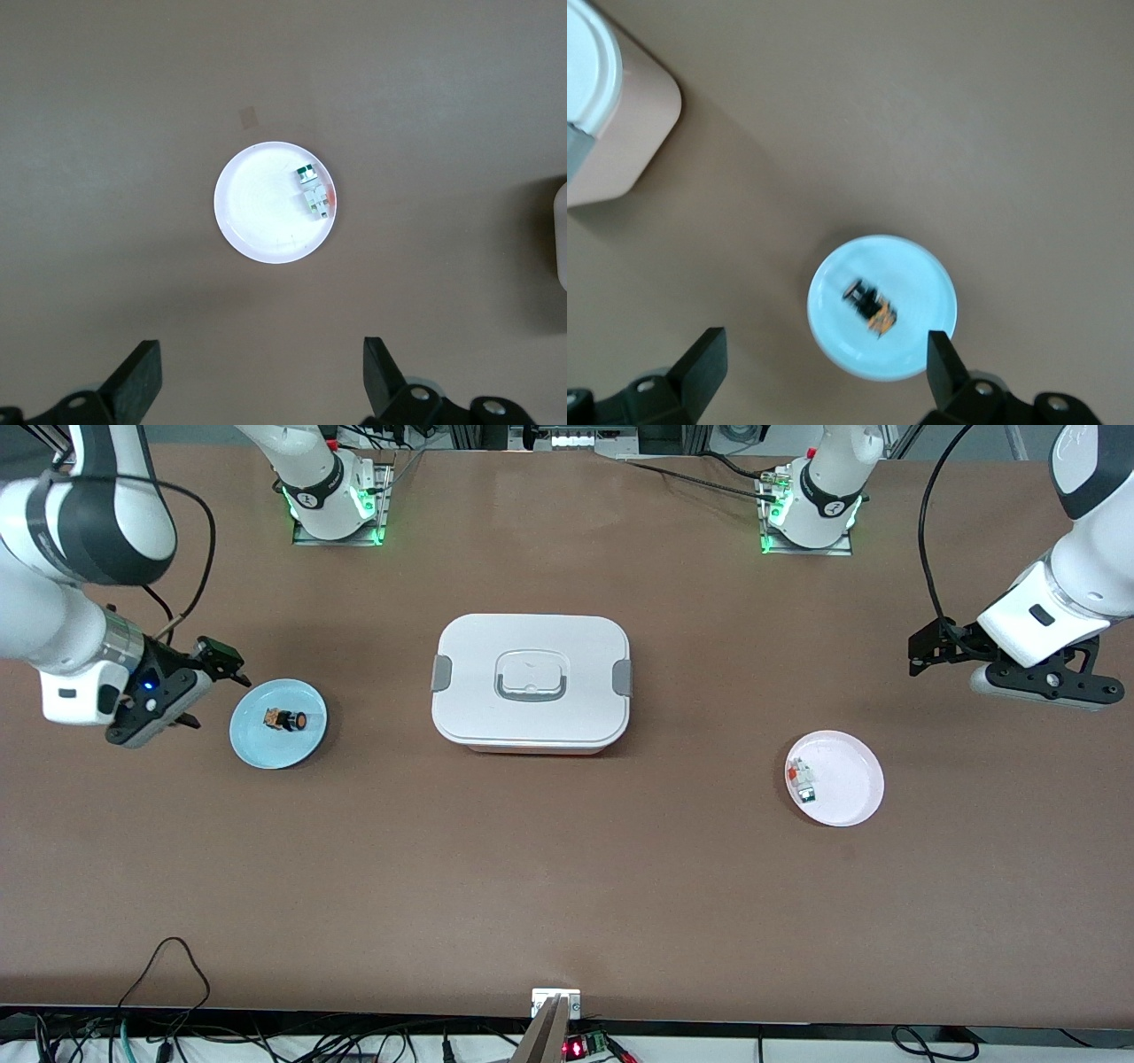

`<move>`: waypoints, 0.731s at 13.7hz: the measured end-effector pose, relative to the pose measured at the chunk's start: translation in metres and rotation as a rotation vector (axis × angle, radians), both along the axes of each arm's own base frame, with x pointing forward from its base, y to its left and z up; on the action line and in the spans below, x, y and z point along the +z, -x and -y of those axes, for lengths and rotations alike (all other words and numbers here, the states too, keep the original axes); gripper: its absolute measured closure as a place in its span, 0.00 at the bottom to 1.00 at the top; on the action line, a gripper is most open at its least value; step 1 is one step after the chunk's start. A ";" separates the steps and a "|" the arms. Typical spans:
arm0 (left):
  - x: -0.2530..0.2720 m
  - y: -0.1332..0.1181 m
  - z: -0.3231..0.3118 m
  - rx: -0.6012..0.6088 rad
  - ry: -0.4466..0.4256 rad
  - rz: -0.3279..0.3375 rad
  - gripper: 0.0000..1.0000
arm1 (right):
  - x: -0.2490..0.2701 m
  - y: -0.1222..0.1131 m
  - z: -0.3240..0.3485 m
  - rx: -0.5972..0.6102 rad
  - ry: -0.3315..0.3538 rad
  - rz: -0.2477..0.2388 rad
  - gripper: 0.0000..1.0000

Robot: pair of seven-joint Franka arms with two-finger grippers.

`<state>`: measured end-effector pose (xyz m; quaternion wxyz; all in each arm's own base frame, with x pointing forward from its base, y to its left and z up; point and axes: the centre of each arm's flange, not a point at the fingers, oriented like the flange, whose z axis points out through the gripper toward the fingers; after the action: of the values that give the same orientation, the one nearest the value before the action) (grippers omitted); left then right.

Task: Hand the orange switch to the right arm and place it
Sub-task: 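Open the right gripper and lift it away from the blue dish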

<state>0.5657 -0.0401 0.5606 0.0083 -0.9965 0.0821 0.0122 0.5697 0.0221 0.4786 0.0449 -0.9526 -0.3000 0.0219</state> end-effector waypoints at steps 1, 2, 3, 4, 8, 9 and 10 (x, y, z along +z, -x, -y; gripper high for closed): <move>0.003 -0.002 0.000 0.000 0.001 0.007 0.00 | 0.018 0.005 -0.005 -0.065 0.030 -0.018 0.00; 0.007 -0.003 0.000 0.000 0.001 0.014 0.00 | 0.037 0.010 -0.009 -0.127 0.053 -0.035 0.00; 0.009 -0.004 0.000 0.001 0.002 0.016 0.00 | 0.055 0.014 -0.012 -0.184 0.069 -0.047 0.00; 0.010 -0.005 -0.001 0.002 0.002 0.014 0.00 | 0.073 0.017 -0.013 -0.240 0.080 -0.054 0.00; 0.009 -0.006 -0.008 0.016 0.001 0.004 0.00 | 0.118 0.025 -0.015 -0.500 0.098 -0.043 0.00; 0.008 -0.006 -0.010 0.020 0.000 -0.001 0.00 | 0.123 0.028 -0.017 -0.533 0.098 -0.034 0.00; 0.008 -0.006 -0.011 0.022 0.000 -0.012 0.00 | 0.128 0.030 -0.018 -0.549 0.097 -0.027 0.00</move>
<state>0.5712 -0.0287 0.5684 0.0078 -0.9973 0.0711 0.0181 0.5399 0.0404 0.6062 0.0077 -0.9989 -0.0284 0.0360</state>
